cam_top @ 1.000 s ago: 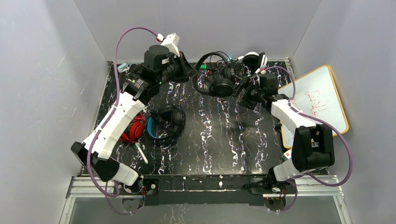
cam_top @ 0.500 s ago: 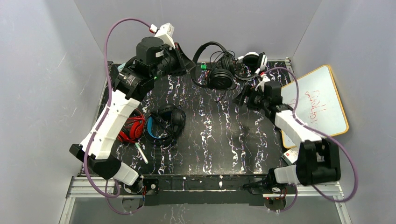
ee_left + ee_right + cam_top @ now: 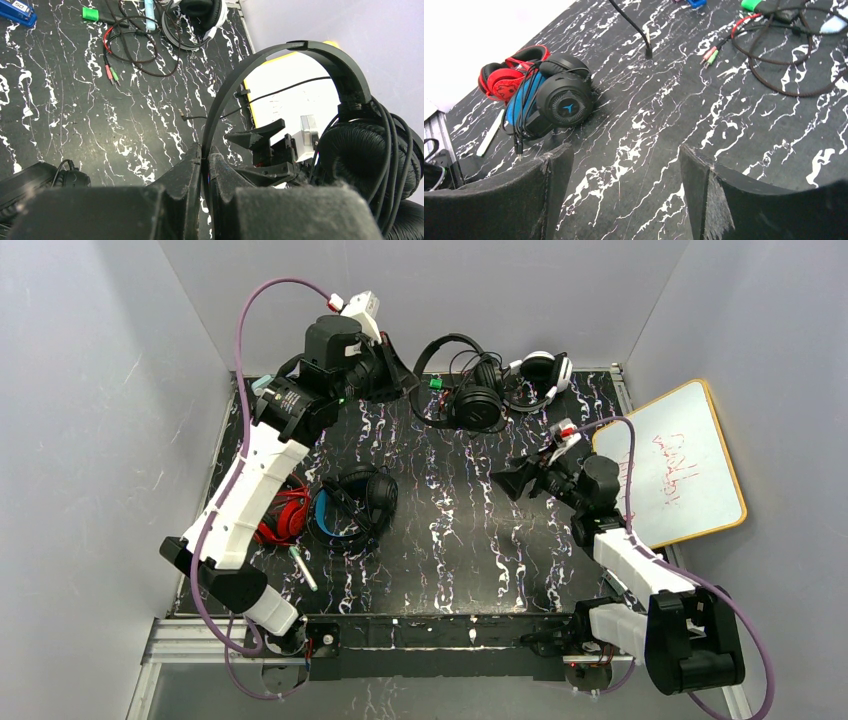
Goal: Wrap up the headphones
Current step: Wrap the headphones cable around the headphones.
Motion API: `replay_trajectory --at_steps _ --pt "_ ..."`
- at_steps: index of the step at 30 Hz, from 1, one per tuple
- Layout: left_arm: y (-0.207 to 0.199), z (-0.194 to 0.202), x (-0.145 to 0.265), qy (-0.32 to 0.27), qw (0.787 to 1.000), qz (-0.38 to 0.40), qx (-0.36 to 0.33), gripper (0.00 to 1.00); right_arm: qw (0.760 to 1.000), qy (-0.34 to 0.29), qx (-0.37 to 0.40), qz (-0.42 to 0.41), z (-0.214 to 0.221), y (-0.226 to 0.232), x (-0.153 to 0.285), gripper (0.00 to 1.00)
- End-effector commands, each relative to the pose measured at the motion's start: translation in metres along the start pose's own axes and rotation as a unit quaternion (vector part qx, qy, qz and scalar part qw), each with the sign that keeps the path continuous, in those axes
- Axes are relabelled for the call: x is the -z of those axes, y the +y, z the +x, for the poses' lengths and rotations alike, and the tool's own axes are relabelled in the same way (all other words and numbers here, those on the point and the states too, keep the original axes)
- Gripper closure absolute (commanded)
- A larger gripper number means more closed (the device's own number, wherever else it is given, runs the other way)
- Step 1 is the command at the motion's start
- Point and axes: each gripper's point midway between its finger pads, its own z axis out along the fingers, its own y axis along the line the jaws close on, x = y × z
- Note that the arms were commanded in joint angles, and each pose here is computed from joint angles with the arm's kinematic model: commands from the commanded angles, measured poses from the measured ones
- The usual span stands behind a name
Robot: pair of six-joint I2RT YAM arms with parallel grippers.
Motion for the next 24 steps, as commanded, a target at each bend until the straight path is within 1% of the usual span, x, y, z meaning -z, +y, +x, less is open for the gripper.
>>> replay_trajectory --at_steps 1,5,11,15,17,19,20,24 --pt "-0.017 -0.021 0.015 -0.032 0.999 0.027 0.01 1.0 0.992 -0.082 0.088 -0.047 -0.04 0.021 0.003 0.16" --pt "-0.018 -0.022 0.016 -0.032 0.999 0.028 0.01 1.0 0.989 -0.095 0.105 -0.049 -0.054 0.021 -0.002 0.19" --pt "-0.022 -0.023 0.019 -0.034 0.999 0.037 0.015 1.0 0.979 -0.109 0.139 -0.106 -0.069 0.036 -0.014 0.19" --pt "-0.026 -0.026 0.024 -0.037 0.998 0.045 0.017 1.0 0.974 -0.113 0.152 -0.128 -0.076 0.042 -0.028 0.2" --pt "-0.027 -0.028 0.026 -0.039 0.998 0.047 0.018 1.0 0.972 -0.116 0.156 -0.134 -0.082 0.041 -0.036 0.23" --pt "-0.028 -0.027 0.026 -0.038 0.998 0.048 0.02 1.0 0.97 -0.121 0.161 -0.137 -0.091 0.04 -0.043 0.3" --pt "-0.028 -0.027 0.026 -0.038 0.998 0.048 0.02 1.0 0.969 -0.122 0.163 -0.14 -0.093 0.04 -0.046 0.36" --pt "-0.027 -0.026 0.025 -0.037 0.998 0.046 0.022 1.0 0.967 -0.118 0.166 -0.151 -0.098 0.039 -0.056 0.95"
